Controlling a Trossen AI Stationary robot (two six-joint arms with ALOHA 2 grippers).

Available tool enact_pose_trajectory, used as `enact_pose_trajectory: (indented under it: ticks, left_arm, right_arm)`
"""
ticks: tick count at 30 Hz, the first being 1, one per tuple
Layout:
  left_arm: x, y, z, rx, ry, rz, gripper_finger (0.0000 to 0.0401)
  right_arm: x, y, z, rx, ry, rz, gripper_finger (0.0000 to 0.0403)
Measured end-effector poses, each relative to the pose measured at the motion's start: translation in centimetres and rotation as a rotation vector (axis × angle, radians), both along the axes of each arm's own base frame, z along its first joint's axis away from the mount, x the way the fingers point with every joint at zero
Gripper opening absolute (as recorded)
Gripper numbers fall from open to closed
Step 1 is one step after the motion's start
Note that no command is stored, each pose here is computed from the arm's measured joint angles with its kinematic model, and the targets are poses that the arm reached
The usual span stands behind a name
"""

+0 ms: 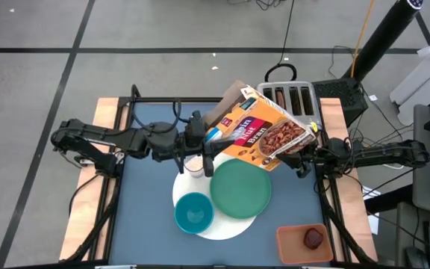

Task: Arrange a breakfast setting
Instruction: Pour the cereal from the cereal box into the blue bowl

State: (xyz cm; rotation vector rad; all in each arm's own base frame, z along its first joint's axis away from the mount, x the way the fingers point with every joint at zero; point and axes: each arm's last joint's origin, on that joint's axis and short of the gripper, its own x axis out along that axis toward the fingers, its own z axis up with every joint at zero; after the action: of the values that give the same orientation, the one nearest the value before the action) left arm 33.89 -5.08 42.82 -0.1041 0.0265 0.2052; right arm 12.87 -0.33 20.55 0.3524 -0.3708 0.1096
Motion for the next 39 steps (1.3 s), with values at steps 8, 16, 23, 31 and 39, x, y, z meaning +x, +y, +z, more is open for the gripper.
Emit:
enact_pose_trajectory:
  ticks: [8, 16, 23, 31, 39]
  left_arm:
    - [-2.3, -0.1, 1.6, -0.027, -0.021, -0.018, 0.0149]
    - [-5.3, -0.7, 3.0, -0.01, 0.004, -0.053, 0.015]
    - [-9.8, -1.3, 4.3, 0.032, 0.051, -0.036, 0.015]
    - [-14.6, -2.7, 1.7, 0.062, 0.107, 0.024, 0.015]
    - [-17.1, -2.5, -6.0, -0.021, 0.059, 0.038, 0.015]
  right_arm:
    - [0.0, 0.0, 0.0, -0.016, 0.003, -0.003, 0.0177]
    - [0.0, 0.0, 0.0, -0.049, -0.001, -0.02, 0.0175]
    - [0.1, 0.0, -0.1, -0.05, 0.013, -0.021, 0.0175]
    - [1.1, -0.1, 2.0, -0.115, 0.085, -0.044, 0.0174]
    - [1.8, 0.1, 3.8, -0.133, 0.206, 0.02, 0.0174]
